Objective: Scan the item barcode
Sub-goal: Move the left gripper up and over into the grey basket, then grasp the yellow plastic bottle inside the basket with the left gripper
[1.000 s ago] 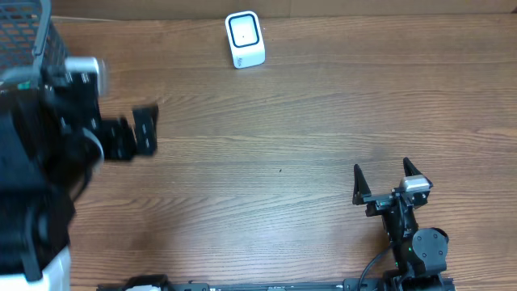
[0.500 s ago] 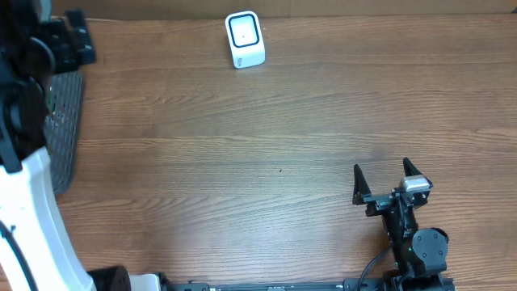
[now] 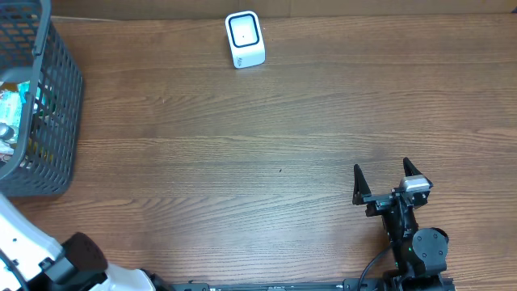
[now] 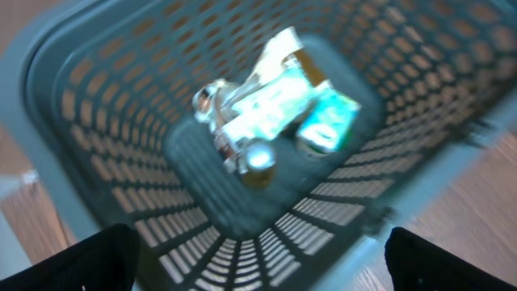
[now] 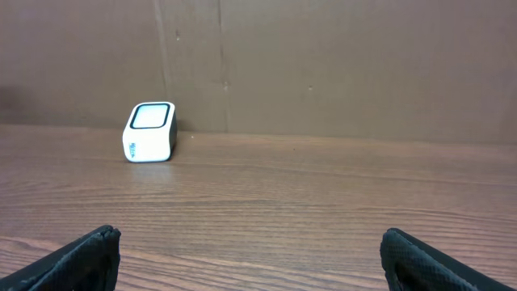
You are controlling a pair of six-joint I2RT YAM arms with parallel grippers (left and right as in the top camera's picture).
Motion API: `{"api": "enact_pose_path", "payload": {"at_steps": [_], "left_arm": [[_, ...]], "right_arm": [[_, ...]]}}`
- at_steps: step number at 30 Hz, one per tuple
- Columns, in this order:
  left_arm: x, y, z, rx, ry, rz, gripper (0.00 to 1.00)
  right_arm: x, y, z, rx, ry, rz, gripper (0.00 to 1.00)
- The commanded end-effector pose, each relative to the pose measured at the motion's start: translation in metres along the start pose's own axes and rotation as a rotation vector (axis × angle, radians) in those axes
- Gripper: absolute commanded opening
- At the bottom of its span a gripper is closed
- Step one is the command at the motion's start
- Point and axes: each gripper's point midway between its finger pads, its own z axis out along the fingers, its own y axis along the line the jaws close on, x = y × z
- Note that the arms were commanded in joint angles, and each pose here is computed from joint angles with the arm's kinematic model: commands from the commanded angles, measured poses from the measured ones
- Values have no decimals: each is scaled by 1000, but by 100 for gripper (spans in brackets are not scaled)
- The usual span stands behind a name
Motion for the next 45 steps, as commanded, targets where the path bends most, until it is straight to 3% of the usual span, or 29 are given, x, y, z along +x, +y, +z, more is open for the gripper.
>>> {"api": "enact_pose_path", "payload": {"at_steps": [1,17,34,42,45], "left_arm": [[12,11,25,33,100,-92,100],[57,23,134,-19,377,-15,100],[89,10,217,46,523,40,100],[88,5,227,69,513,38,90],[88,3,228,82,511,36,81]], "right_arm": [[2,0,0,1,-3,-1,100],[2,0,0,1,-3,-1,100],[2,0,0,1,-3,-1,100],[2,0,0,1,-3,-1,100],[2,0,0,1,-3,-1,100]]}}
